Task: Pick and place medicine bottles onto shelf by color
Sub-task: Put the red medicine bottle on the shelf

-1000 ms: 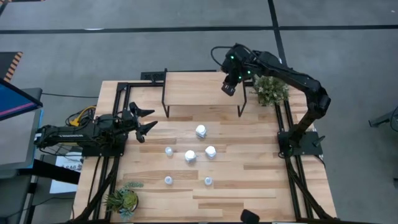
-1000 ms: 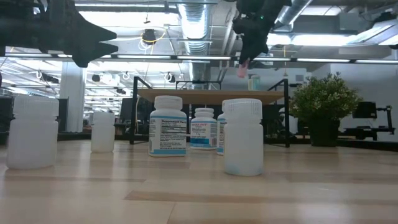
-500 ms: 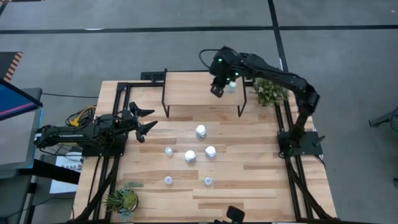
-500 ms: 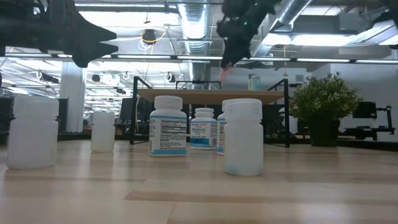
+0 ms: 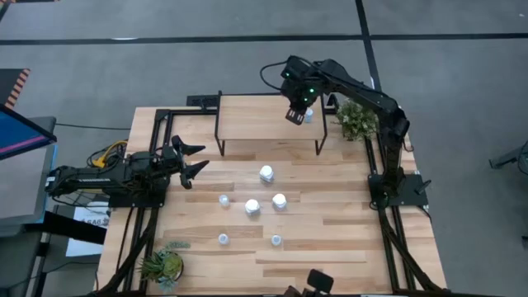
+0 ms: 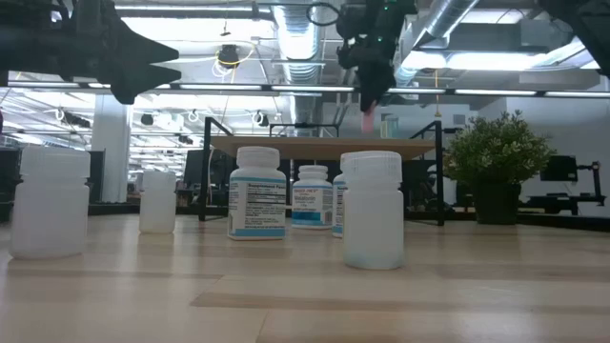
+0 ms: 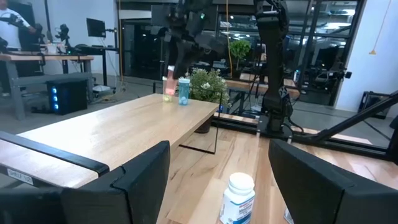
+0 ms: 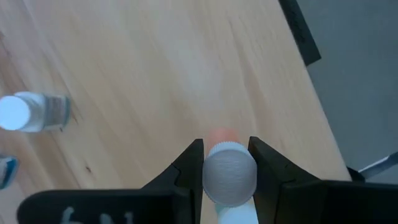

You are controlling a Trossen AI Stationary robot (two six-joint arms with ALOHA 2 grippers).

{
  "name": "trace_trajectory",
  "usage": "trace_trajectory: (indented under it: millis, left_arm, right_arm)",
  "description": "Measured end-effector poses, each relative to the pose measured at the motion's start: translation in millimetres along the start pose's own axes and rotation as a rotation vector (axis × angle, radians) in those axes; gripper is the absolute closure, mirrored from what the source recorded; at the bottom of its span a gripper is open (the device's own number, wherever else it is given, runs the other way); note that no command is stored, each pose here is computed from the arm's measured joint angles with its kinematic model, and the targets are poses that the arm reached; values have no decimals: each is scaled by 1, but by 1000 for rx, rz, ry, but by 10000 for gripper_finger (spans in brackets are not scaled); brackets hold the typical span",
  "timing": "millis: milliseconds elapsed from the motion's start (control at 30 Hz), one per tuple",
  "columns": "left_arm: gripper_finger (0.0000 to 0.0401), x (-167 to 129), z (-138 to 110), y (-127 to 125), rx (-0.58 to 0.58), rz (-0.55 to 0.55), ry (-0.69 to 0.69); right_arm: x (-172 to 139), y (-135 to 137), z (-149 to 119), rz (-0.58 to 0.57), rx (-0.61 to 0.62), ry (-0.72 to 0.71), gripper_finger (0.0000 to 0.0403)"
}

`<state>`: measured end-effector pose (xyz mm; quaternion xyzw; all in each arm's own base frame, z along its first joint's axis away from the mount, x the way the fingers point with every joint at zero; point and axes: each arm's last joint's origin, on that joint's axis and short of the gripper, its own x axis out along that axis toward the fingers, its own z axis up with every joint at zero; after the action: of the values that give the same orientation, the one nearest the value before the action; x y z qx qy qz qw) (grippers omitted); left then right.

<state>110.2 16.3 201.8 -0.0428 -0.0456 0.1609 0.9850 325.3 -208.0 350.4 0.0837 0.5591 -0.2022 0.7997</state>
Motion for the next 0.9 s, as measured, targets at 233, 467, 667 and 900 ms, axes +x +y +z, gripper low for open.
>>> trace_trajectory:
  millis: [233,467,667,900]
  left_arm:
    - [140,0,0,0,9,0,0]
    - [140,0,0,0,11,0,0]
    - [140,0,0,0,16,0,0]
    - [140,0,0,0,17,0,0]
  right_arm:
    - [11,2,-2,5,-10,17,299]
    - [11,0,-1,69,-32,-5,299]
    - [11,-3,-2,81,-64,-3,299]
    - [19,-7,-3,86,-57,29,299]
